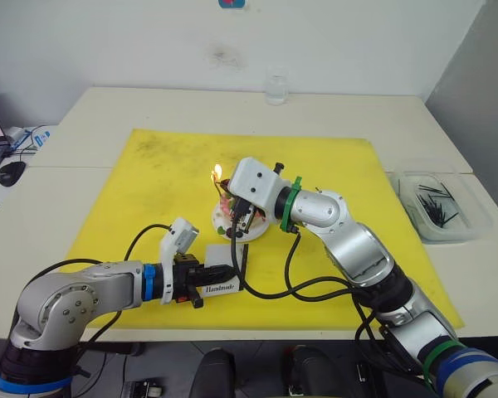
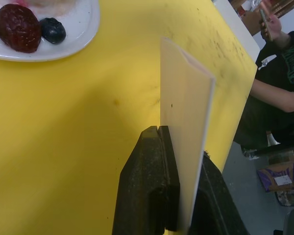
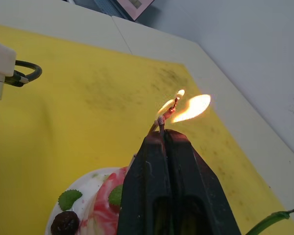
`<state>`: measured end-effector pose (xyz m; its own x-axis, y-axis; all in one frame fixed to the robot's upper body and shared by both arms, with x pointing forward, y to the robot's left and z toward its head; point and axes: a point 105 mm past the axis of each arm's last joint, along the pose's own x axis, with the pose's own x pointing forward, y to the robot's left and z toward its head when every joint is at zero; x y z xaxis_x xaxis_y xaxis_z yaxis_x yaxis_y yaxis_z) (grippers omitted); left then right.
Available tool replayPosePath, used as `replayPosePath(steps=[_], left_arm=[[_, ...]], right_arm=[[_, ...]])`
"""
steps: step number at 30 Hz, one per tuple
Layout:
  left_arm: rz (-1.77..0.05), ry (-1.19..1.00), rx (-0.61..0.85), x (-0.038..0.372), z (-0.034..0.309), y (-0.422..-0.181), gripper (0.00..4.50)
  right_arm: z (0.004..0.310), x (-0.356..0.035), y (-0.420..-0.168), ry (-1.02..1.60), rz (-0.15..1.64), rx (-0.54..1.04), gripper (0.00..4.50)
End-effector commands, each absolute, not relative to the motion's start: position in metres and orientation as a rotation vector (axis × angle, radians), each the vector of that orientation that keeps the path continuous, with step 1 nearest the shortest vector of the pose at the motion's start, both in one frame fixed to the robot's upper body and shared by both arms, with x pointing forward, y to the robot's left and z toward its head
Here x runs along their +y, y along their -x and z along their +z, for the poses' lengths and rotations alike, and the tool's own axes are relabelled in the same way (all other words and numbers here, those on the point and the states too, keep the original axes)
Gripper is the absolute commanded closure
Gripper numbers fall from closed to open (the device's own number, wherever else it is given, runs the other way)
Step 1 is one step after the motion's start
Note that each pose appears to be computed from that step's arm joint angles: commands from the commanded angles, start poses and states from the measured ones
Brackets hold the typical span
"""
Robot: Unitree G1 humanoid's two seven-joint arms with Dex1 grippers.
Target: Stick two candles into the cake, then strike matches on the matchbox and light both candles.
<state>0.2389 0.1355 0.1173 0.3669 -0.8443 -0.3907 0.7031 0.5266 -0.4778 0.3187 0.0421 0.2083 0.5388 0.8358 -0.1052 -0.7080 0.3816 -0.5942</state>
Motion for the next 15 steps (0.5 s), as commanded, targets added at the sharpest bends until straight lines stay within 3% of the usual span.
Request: replayPosePath(steps=[1, 15], left_arm=[[-1.028, 0.232, 0.613, 0.133, 0.1254, -0.2399, 4.5], [-1.037, 0.232, 0.616, 0.1311, 0.125, -0.2403, 4.5]], right_arm=[[0.2229, 0.0422, -0.3152, 0.627, 0.985, -0.284, 4.48], [0.2254, 0.0393, -0.3148, 0.62, 0.975, -0.292, 4.48]])
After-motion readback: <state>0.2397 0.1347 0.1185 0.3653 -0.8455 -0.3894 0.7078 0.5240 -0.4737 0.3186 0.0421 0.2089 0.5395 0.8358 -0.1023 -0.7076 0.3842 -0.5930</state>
